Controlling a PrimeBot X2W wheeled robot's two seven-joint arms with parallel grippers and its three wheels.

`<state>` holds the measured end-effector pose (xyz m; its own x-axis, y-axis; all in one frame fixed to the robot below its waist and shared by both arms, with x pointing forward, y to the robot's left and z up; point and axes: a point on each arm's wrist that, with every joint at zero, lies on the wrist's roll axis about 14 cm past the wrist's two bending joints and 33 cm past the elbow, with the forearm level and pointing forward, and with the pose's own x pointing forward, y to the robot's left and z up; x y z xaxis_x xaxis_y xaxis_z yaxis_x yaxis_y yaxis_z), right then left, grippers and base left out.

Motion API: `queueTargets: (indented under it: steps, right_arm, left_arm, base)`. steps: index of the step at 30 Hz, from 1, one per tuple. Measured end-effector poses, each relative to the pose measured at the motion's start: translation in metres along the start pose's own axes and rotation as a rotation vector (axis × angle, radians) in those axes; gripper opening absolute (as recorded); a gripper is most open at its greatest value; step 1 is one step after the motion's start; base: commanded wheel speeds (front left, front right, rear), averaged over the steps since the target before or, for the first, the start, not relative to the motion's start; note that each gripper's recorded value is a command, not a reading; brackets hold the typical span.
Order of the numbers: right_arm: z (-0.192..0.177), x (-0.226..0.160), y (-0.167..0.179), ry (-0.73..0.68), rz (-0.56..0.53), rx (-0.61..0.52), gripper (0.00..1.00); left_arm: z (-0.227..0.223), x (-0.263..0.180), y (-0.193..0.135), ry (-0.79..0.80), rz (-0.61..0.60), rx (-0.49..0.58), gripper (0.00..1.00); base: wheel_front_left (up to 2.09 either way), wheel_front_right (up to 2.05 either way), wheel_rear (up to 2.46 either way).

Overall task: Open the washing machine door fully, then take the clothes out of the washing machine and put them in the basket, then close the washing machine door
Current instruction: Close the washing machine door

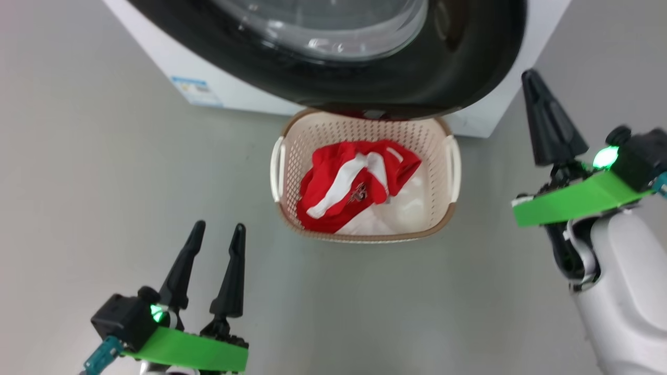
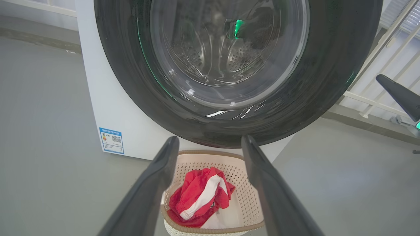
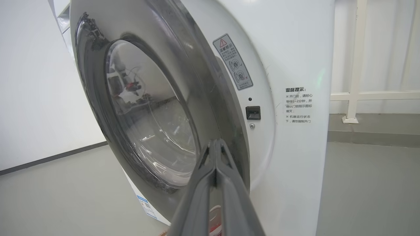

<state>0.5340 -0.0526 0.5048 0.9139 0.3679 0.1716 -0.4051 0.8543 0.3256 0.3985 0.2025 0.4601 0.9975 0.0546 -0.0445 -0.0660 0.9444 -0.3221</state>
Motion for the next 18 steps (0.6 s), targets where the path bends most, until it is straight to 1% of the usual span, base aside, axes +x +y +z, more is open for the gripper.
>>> queueTargets:
  steps: [11, 18]
  right_arm:
    - [-0.027, 0.042, -0.007, 0.01, 0.038, 0.013, 0.0]
    - [-0.036, 0.065, -0.011, -0.013, 0.048, 0.031, 0.0]
  left_arm:
    - [-0.009, 0.014, 0.013, 0.021, 0.036, -0.014, 1.0]
    - [-0.01, 0.022, 0.02, 0.022, 0.051, -0.009, 1.0]
  base:
    - [0.0, 0.0, 0.0]
    - [0.0, 0.0, 0.0]
